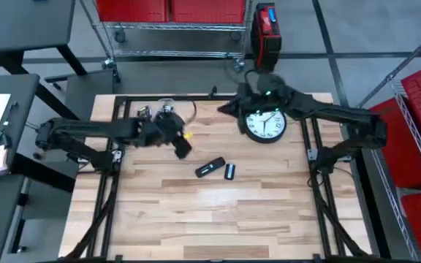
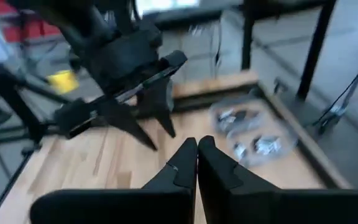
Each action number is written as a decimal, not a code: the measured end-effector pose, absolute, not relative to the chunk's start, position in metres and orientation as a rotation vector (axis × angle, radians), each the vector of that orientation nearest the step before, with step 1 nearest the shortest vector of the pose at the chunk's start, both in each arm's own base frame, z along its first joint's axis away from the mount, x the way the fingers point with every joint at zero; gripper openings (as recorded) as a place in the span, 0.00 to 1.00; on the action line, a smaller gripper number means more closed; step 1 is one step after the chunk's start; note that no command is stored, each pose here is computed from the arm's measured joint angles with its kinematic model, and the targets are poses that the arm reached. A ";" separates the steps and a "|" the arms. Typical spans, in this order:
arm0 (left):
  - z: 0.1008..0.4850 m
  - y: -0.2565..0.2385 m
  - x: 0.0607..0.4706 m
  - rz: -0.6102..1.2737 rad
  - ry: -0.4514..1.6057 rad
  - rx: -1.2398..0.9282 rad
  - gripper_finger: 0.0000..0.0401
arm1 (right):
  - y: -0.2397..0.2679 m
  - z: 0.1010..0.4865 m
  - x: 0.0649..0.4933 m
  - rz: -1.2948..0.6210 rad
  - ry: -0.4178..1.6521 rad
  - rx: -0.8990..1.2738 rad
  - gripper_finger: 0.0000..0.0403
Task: Insert battery
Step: Insert the silver battery into the remote battery compartment
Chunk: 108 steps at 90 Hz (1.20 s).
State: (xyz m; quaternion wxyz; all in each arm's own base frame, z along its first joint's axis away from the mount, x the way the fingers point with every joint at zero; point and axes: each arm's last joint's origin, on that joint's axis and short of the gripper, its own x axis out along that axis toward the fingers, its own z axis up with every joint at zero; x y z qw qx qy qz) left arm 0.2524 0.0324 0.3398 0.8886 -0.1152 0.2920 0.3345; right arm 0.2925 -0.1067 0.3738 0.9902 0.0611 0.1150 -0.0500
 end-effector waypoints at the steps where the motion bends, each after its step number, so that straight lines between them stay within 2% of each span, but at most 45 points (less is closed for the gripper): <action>1: 0.341 0.035 0.250 0.709 0.617 -0.243 0.30 | -0.108 0.375 0.291 -0.110 0.227 0.121 0.00; 13: 0.340 0.071 0.222 0.872 0.745 -0.284 0.30 | -0.125 0.380 0.280 -0.229 0.206 0.115 0.00; 24: 0.336 0.106 0.207 0.910 0.806 -0.354 0.30 | -0.140 0.377 0.275 -0.296 0.210 0.171 0.00; 42: 0.330 0.165 0.196 0.829 0.792 -0.374 0.33 | -0.162 0.367 0.266 -0.373 0.265 0.219 0.00; 63: 0.289 0.221 0.195 0.696 0.865 -0.533 0.48 | -0.171 0.360 0.257 -0.428 0.328 0.317 0.00; 80: 0.238 0.246 0.210 0.610 0.998 -0.645 0.58 | -0.175 0.356 0.253 -0.438 0.369 0.300 0.00; 97: 0.209 0.251 0.218 0.578 1.107 -0.663 0.57 | -0.178 0.353 0.249 -0.439 0.414 0.249 0.00; 108: 0.206 0.254 0.219 0.651 1.124 -0.645 0.56 | -0.181 0.353 0.246 -0.443 0.426 0.221 0.00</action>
